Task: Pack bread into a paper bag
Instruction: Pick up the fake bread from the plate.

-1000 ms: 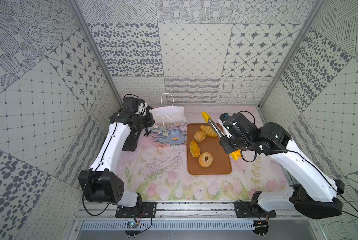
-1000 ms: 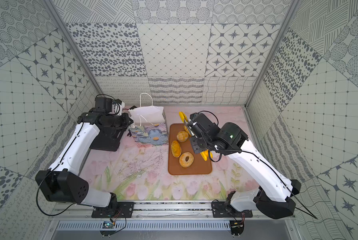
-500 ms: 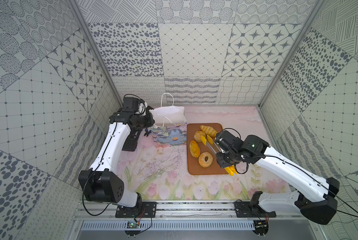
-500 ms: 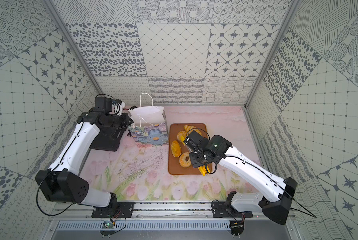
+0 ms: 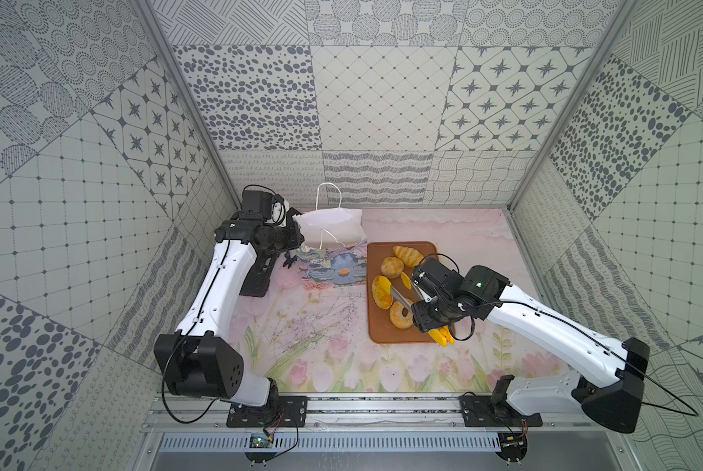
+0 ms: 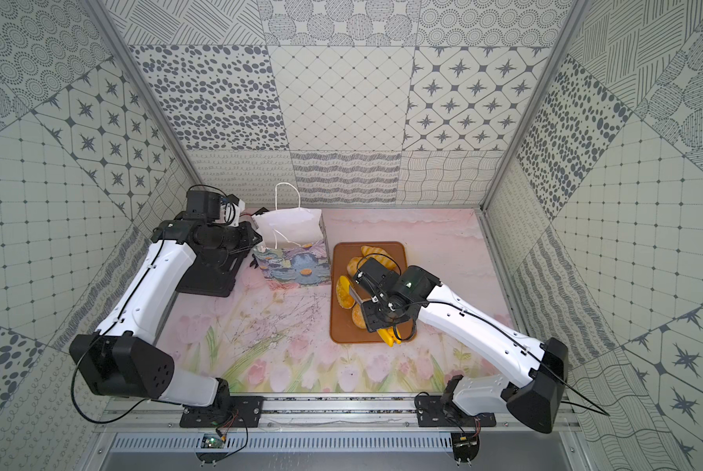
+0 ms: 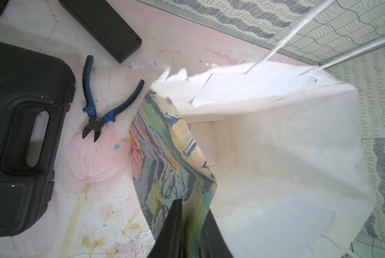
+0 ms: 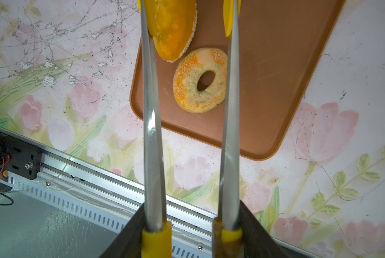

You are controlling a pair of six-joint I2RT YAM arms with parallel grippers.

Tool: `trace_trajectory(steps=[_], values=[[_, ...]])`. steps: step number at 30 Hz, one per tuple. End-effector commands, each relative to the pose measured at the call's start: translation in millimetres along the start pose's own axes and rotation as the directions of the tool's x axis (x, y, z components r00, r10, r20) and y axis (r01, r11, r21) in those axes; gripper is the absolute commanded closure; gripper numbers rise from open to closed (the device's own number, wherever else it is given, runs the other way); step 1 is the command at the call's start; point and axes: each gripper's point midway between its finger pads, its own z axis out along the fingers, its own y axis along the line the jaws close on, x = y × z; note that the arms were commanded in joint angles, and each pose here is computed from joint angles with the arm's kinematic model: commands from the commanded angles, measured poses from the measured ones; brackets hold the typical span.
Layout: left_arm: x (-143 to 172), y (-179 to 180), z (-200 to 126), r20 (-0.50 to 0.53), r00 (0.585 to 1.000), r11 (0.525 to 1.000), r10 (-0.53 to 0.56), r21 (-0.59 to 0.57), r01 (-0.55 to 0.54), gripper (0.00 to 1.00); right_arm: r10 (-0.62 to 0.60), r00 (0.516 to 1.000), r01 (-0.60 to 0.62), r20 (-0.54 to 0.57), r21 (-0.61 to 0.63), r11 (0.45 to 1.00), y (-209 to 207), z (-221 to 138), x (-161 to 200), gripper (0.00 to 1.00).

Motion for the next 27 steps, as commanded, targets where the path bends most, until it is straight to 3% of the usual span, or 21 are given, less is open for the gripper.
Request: trace_trajectory(steps=[1,13,16,27], values=[[5,2,1,-0.017,1.0,1.0,-0.001,-0.007,0.001,0.83,-0.002,1.0,0.003,0.029,-0.05,0.999,16,10,-12,0.41],[4,1,2,-0.01,1.0,1.0,0.002,-0.001,-0.002,0.82,-0.018,1.0,0.017,-0.023,-0.04,0.999,28,41,-22,0.41],[2,0,1,-0.005,1.0,1.0,0.005,0.002,-0.005,0.82,-0.023,0.999,0.021,-0.049,-0.029,0.999,26,47,-17,0.47],[0,0,3,-0.008,1.0,1.0,0.011,0.002,-0.011,0.83,-0.01,1.0,0.01,0.029,-0.014,1.0,18,28,-24,0.57]])
